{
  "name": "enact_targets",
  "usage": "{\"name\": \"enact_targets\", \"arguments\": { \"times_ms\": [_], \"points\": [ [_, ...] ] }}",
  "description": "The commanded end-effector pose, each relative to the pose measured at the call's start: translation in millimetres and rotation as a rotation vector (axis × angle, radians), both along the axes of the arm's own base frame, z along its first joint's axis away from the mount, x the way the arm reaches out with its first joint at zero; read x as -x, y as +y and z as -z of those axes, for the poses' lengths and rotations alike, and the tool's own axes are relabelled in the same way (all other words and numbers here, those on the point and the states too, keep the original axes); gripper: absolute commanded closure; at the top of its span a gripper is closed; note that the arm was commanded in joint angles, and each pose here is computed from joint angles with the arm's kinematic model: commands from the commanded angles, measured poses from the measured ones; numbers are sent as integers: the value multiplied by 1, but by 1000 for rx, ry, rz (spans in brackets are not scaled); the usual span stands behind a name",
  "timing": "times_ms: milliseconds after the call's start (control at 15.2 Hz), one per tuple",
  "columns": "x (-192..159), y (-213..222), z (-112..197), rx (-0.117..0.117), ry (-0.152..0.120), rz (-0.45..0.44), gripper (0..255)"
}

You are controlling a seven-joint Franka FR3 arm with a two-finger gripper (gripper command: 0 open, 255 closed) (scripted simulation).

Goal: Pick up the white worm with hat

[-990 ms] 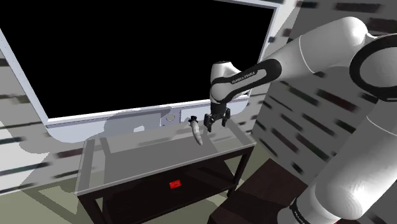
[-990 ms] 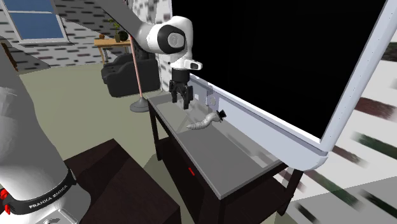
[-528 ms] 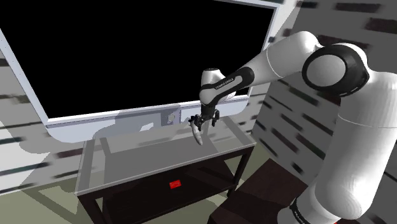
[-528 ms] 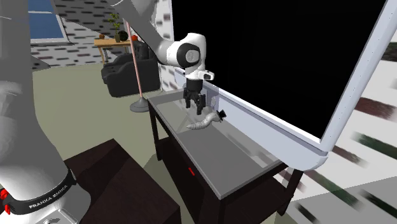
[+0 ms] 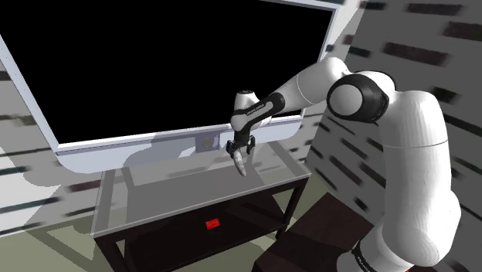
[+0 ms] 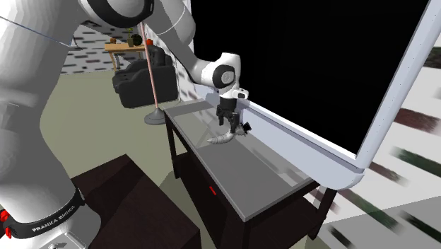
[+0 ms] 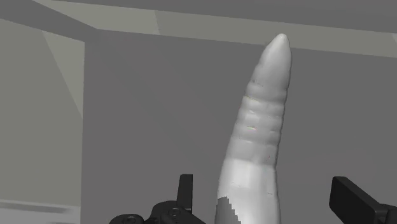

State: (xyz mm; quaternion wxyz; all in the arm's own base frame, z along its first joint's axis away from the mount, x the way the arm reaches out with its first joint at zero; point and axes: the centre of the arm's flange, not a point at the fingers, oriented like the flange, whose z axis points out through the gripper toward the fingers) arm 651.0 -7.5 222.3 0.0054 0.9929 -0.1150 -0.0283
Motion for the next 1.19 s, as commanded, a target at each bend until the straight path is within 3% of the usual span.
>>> {"name": "enact_targets", "arguments": {
  "times_ms": [0,462,528,1122],
  "points": [
    [-3,0,11,0,-2,2,0],
    [-3,0,41,0,-2,2,0],
    [-3,0,41,0,-2,2,255],
    [-3,0,41,0,-2,2,255]
  ]
}}
